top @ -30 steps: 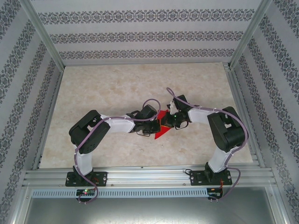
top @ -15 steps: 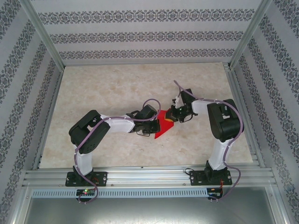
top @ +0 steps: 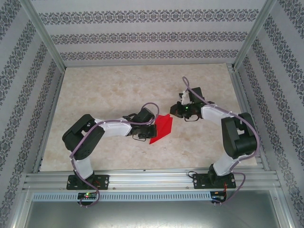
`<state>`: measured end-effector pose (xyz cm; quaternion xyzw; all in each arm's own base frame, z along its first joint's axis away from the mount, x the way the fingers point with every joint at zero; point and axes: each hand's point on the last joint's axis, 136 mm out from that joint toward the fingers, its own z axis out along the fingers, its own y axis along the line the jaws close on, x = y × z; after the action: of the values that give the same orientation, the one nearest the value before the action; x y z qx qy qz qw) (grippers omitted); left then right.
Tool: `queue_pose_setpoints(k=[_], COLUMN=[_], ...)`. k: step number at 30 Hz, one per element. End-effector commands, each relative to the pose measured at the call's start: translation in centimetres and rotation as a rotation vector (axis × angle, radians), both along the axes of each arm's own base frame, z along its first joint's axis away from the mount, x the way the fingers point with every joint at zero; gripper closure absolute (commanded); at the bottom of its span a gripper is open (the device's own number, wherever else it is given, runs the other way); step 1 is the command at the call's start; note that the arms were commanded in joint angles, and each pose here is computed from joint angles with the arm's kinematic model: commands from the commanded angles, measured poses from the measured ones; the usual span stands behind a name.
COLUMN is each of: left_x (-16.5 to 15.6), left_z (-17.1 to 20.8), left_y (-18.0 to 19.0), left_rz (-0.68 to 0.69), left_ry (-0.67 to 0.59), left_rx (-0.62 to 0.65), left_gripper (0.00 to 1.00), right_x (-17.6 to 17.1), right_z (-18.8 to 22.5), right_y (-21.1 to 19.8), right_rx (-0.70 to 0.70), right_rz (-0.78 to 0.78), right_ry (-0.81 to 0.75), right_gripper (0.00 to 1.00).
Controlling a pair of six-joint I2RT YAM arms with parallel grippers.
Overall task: Fold a paper plane with a square sheet of paper (pick it up from the middle)
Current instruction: Fourth fold the wing at the center of the table.
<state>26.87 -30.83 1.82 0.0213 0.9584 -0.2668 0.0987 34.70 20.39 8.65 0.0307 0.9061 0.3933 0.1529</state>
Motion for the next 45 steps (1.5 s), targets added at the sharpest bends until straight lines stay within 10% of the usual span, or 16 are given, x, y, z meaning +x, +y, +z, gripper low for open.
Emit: queue_pose_setpoints(k=[1,13,26,35,45], left_x=[-3.2,-3.2,-3.8,-3.4,-3.3], left_z=[-3.5,-3.3,-3.5,-3.3,-3.1], left_y=[5.6,5.6,5.1,4.5,4.5], left_rz=[-0.016,-0.024,-0.041,-0.042,-0.037], left_ry=[0.120,0.121,0.138,0.124,0.114], left_rx=[0.209,0.166,0.127,0.094,0.085], left_gripper=[1.00,1.00,1.00,1.00,1.00], right_x=[-2.0,-3.3,3.5,1.2,-3.1], right_z=[-1.1,-6.6,-8.0,-1.9,-4.7], right_y=[2.4,6.3,-3.8,-0.8,6.3], right_rx=[-0.023,-0.064,-0.144,-0.054,-0.022], right_rz=[0.037,0.117,-0.177,-0.159,0.018], right_ry=[0.013,0.112,0.177,0.047,0.134], right_gripper=[0.93,0.95,0.97,0.97,0.97])
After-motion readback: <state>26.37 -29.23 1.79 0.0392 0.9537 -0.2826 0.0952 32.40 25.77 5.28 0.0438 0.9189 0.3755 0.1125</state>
